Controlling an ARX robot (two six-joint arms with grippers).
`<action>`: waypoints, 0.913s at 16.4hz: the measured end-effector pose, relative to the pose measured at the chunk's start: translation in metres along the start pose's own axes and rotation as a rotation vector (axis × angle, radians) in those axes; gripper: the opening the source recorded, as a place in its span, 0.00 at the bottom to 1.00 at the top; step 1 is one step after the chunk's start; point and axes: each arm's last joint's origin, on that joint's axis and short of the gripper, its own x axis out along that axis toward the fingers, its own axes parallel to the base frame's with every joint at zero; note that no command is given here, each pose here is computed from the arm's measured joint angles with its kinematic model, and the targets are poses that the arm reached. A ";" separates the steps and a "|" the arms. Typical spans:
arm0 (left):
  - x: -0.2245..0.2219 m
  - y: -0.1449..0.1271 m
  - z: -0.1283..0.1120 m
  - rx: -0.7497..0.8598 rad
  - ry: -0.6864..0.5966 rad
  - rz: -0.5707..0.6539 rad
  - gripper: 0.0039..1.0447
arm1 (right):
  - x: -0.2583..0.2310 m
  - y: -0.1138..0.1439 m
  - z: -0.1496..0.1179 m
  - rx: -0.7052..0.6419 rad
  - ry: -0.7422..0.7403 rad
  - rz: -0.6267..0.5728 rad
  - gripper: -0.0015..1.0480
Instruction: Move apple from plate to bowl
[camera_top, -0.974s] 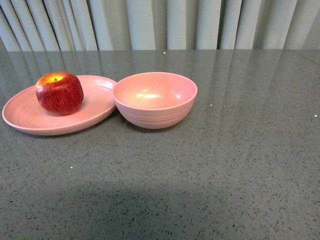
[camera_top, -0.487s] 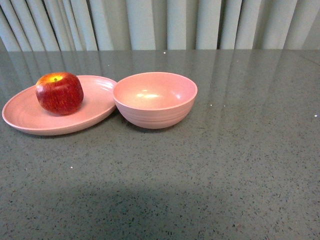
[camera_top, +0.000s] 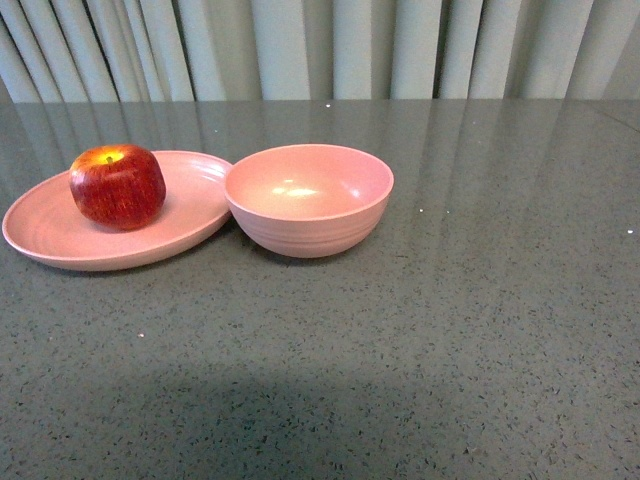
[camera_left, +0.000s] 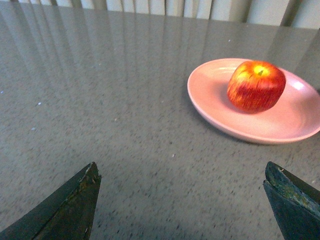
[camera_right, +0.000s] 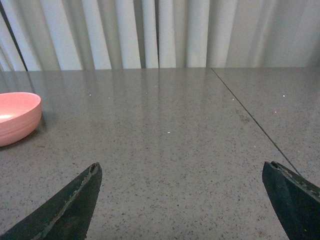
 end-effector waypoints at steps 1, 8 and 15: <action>0.008 -0.001 0.009 -0.005 -0.008 -0.033 0.94 | 0.000 0.000 0.000 0.000 0.001 0.000 0.94; 0.110 -0.030 0.103 0.009 0.004 -0.260 0.94 | 0.000 0.000 0.000 0.000 0.000 0.000 0.94; 0.198 -0.072 0.097 0.065 0.252 -0.315 0.94 | 0.000 0.000 0.000 0.000 0.000 0.000 0.94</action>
